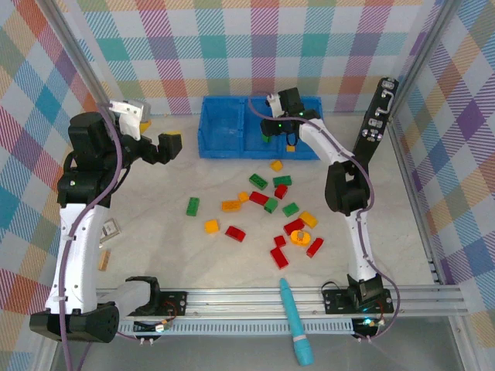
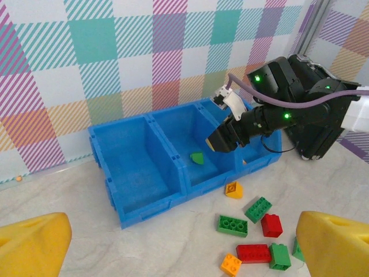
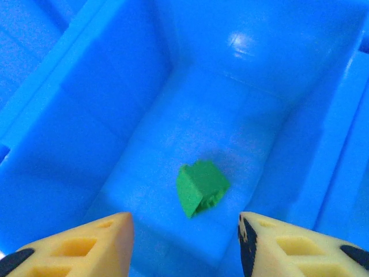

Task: Sort the legos into containers by color
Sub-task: Place the lego in the container, then pick up the lego from the top-center of the table.

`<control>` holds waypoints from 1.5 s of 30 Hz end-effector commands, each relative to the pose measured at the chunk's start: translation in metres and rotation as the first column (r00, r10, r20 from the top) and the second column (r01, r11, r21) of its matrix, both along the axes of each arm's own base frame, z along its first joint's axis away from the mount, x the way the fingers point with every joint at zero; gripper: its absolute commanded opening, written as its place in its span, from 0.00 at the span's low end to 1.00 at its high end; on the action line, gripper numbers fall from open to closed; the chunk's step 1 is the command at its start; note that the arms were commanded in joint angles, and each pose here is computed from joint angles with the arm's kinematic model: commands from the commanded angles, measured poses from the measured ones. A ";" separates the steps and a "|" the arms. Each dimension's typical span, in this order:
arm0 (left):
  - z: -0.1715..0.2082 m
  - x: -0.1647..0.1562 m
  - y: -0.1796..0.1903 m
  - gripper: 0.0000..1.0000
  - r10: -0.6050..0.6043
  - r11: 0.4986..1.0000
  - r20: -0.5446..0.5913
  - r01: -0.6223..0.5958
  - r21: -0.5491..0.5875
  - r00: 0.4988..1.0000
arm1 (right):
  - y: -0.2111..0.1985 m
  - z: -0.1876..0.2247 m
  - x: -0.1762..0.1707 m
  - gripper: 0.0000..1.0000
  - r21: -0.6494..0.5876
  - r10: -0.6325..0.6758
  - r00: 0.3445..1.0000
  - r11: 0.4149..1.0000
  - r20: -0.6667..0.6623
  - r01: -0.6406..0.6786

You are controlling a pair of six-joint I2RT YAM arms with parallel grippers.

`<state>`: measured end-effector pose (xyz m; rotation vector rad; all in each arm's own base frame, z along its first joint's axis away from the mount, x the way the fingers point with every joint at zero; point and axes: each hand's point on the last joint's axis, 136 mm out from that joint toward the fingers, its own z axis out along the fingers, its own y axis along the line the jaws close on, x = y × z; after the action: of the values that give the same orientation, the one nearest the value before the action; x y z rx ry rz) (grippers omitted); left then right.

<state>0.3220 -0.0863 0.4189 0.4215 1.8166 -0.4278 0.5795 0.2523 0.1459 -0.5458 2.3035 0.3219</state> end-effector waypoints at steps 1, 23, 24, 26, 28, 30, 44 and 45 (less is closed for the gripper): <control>0.006 -0.007 0.003 1.00 0.007 1.000 0.027 -0.007 0.002 1.000 | -0.010 0.061 -0.024 0.52 0.017 -0.027 0.998 1.000 0.054 0.026; 0.010 -0.019 0.003 1.00 0.005 1.000 0.061 -0.005 -0.004 0.998 | -0.017 -0.034 -0.121 0.75 0.119 -0.250 0.899 0.943 -0.360 0.310; 0.010 -0.020 0.003 1.00 0.005 1.000 0.065 -0.005 -0.004 0.998 | -0.016 -0.038 -0.121 0.76 0.109 -0.253 0.897 0.944 -0.362 0.311; 0.011 -0.021 0.003 1.00 0.007 1.000 0.069 -0.007 -0.001 0.998 | -0.016 -0.048 -0.119 0.77 0.084 -0.279 0.889 0.941 -0.363 0.329; 0.011 -0.021 0.004 1.00 0.014 1.000 0.069 -0.014 0.003 0.998 | -0.015 -0.058 -0.116 0.78 0.065 -0.296 0.886 0.938 -0.357 0.340; 0.013 -0.023 0.005 1.00 0.015 1.000 0.075 -0.015 0.008 0.997 | -0.014 -0.072 -0.113 0.78 0.034 -0.312 0.881 0.938 -0.355 0.345; 0.009 -0.021 0.007 1.00 0.027 0.999 0.077 -0.029 0.021 0.997 | -0.022 -0.102 -0.093 0.80 -0.113 -0.401 0.880 0.916 -0.256 0.384; 0.009 -0.020 0.007 1.00 0.026 0.999 0.073 -0.028 0.023 0.997 | -0.022 -0.103 -0.092 0.79 -0.115 -0.402 0.879 0.916 -0.257 0.385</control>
<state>0.2974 -0.0832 0.4261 0.4189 1.7702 -0.3938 0.4746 0.2256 0.0365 -0.0490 2.6740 0.1495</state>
